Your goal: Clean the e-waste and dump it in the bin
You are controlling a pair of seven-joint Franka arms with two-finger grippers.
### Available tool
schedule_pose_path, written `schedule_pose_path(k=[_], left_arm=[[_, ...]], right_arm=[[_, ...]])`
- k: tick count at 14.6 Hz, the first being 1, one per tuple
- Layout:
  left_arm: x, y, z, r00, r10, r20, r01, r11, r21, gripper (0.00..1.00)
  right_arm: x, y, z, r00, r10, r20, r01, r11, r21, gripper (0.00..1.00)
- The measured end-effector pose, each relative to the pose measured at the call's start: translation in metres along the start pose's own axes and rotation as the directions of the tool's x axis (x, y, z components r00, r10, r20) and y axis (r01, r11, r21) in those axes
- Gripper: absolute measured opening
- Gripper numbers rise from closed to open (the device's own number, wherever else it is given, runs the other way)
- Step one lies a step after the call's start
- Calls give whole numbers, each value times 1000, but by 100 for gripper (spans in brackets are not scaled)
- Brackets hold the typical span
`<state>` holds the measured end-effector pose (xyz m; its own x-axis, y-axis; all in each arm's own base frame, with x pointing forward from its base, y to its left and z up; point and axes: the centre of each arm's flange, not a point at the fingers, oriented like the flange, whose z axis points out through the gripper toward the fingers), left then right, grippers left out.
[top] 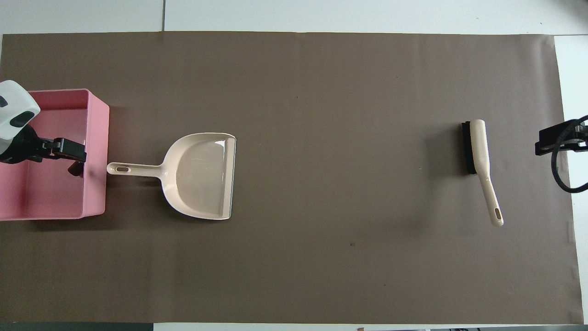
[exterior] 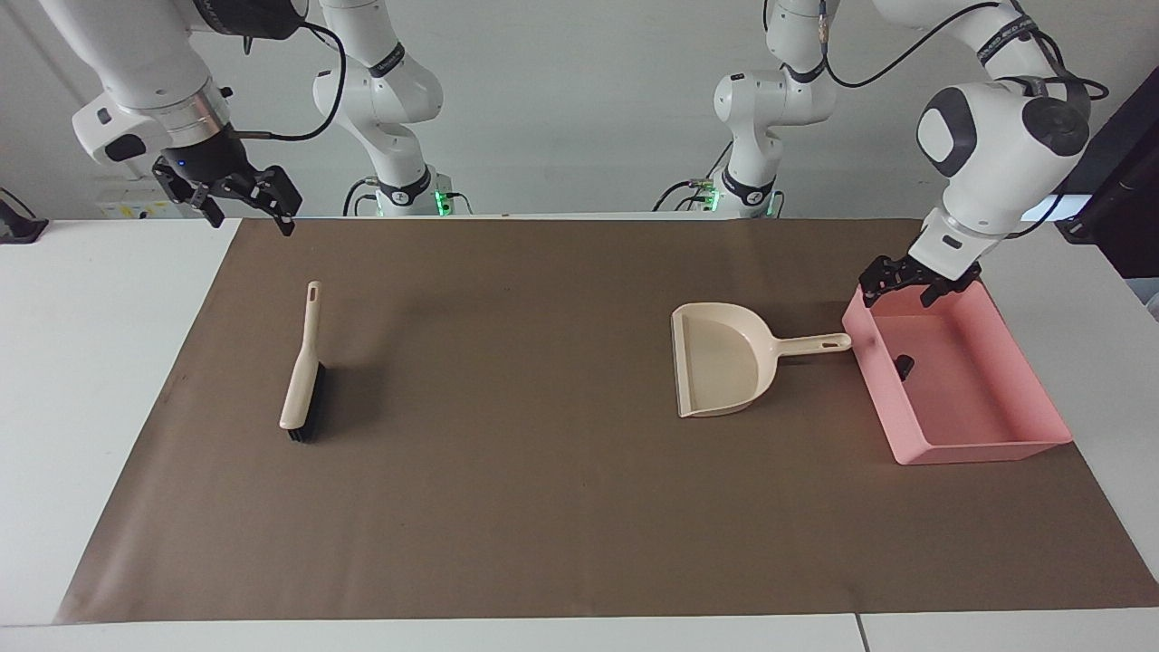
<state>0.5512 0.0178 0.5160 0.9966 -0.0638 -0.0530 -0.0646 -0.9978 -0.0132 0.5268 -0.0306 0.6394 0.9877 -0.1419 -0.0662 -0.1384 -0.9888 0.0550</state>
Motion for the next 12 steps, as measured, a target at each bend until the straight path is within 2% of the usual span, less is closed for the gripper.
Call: schedule_pose_path(k=[5, 12], left_arm=[[-5, -12, -74, 999, -39, -28, 39, 999, 0, 98], [-23, 7, -116, 998, -52, -30, 52, 999, -4, 98]], right_arm=[[0, -1, 0, 1000, 0, 0, 0, 1000, 0, 100], [0, -1, 0, 1000, 1, 0, -1, 1000, 0, 100]])
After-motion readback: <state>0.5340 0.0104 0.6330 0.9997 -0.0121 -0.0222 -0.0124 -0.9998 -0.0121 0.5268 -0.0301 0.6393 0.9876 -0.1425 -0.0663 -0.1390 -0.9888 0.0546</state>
